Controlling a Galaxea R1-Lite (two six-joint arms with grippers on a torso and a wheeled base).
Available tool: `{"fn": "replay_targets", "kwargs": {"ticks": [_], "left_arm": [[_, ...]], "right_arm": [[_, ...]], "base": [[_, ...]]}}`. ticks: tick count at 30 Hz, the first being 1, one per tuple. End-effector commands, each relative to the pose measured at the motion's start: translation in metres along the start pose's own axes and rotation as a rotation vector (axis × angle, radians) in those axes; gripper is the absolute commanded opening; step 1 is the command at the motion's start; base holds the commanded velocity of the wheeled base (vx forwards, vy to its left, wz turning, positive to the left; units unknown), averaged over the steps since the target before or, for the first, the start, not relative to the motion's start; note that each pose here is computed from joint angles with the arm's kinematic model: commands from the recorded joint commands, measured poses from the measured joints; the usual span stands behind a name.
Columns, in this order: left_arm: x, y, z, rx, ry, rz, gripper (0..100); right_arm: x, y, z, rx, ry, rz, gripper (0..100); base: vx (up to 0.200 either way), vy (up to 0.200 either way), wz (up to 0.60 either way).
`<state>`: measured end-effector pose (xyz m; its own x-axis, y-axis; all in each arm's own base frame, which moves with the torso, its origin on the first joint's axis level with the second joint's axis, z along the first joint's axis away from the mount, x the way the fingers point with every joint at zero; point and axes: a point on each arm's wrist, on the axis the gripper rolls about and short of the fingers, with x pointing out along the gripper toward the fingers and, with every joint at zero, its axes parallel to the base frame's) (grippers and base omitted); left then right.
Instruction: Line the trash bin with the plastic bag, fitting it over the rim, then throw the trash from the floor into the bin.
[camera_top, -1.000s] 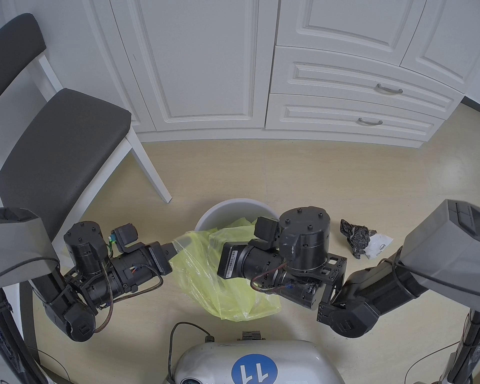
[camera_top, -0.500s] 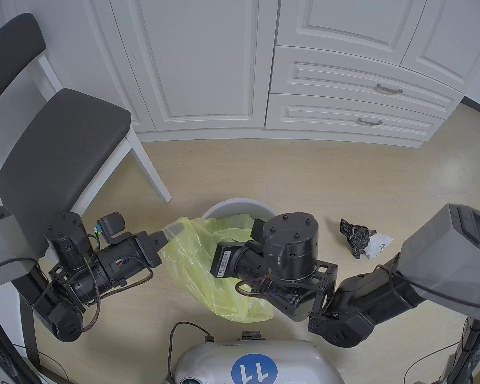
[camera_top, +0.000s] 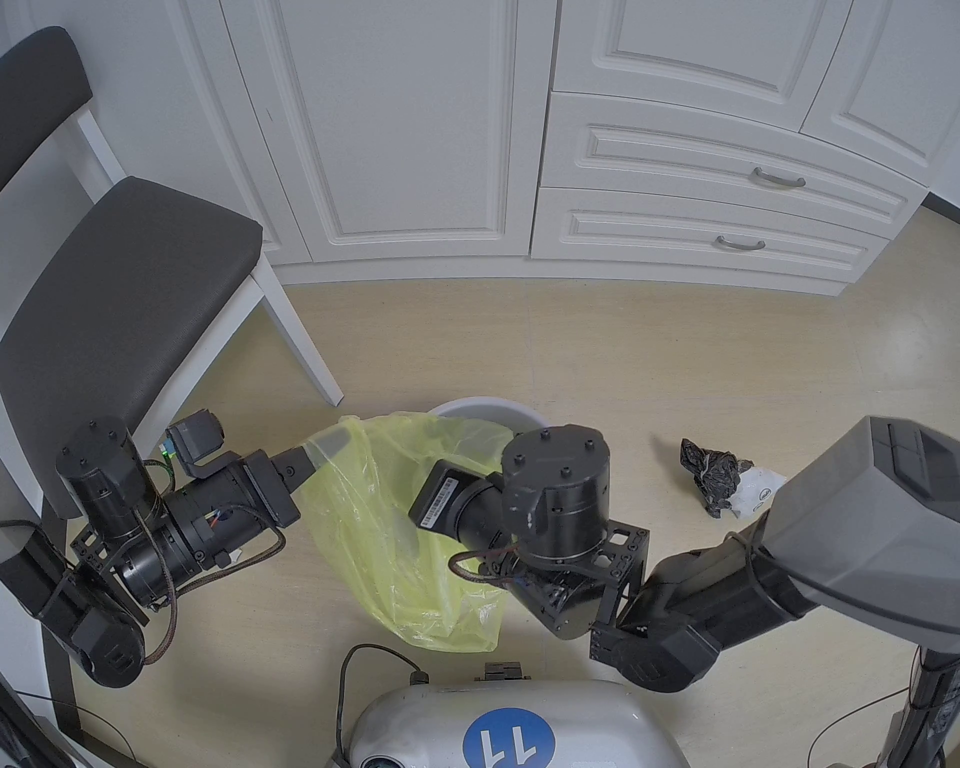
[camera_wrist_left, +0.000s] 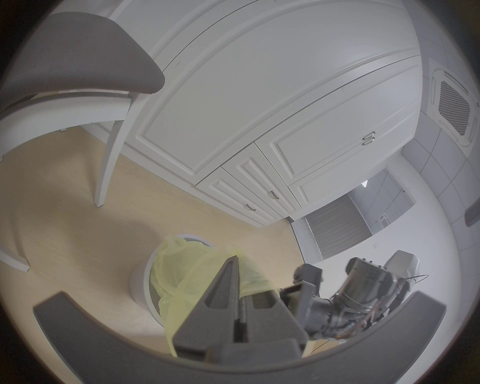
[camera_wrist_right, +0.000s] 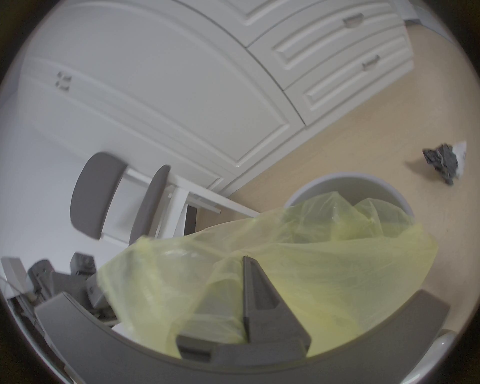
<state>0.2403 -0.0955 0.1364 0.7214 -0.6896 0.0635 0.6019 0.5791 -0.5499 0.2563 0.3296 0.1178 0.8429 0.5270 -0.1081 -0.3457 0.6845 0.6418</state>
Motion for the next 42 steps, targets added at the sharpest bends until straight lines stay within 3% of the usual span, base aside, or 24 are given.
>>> {"fn": "replay_targets", "kwargs": {"ticks": [1, 13, 17, 22, 25, 28, 35, 42], "left_arm": [[-0.002, -0.004, 0.003, 0.009, -0.013, -0.012, 0], [0.006, 0.006, -0.007, -0.009, 0.02, 0.009, 0], [0.007, 0.004, -0.006, -0.006, 0.014, 0.005, 0], [0.005, 0.004, -0.007, -0.006, 0.017, 0.008, 0], [0.01, 0.001, -0.014, -0.013, 0.045, -0.008, 0], [0.015, -0.001, -0.022, -0.017, 0.069, -0.014, 0], [0.012, -0.006, -0.015, -0.006, 0.027, -0.008, 0], [0.008, -0.014, -0.009, 0.007, 0.006, -0.032, 0]], "right_arm": [[0.01, -0.012, 0.004, 0.019, -0.011, -0.023, 0], [0.039, -0.032, 0.032, 0.059, -0.11, -0.022, 0], [0.053, -0.032, 0.042, 0.086, -0.146, 0.092, 0], [0.07, -0.039, 0.021, 0.078, -0.108, 0.111, 0], [0.079, -0.058, 0.002, 0.067, -0.064, 0.08, 0], [0.081, -0.062, 0.001, 0.082, -0.05, 0.083, 0], [0.082, -0.064, -0.01, 0.1, -0.025, 0.081, 0], [0.097, -0.092, -0.008, 0.104, -0.041, 0.055, 0]], "base": [[0.0, 0.0, 0.0], [0.0, 0.0, 0.0], [0.0, 0.0, 0.0], [0.0, 0.0, 0.0], [0.0, 0.0, 0.0], [0.0, 0.0, 0.0], [0.0, 0.0, 0.0], [0.0, 0.0, 0.0]]}}
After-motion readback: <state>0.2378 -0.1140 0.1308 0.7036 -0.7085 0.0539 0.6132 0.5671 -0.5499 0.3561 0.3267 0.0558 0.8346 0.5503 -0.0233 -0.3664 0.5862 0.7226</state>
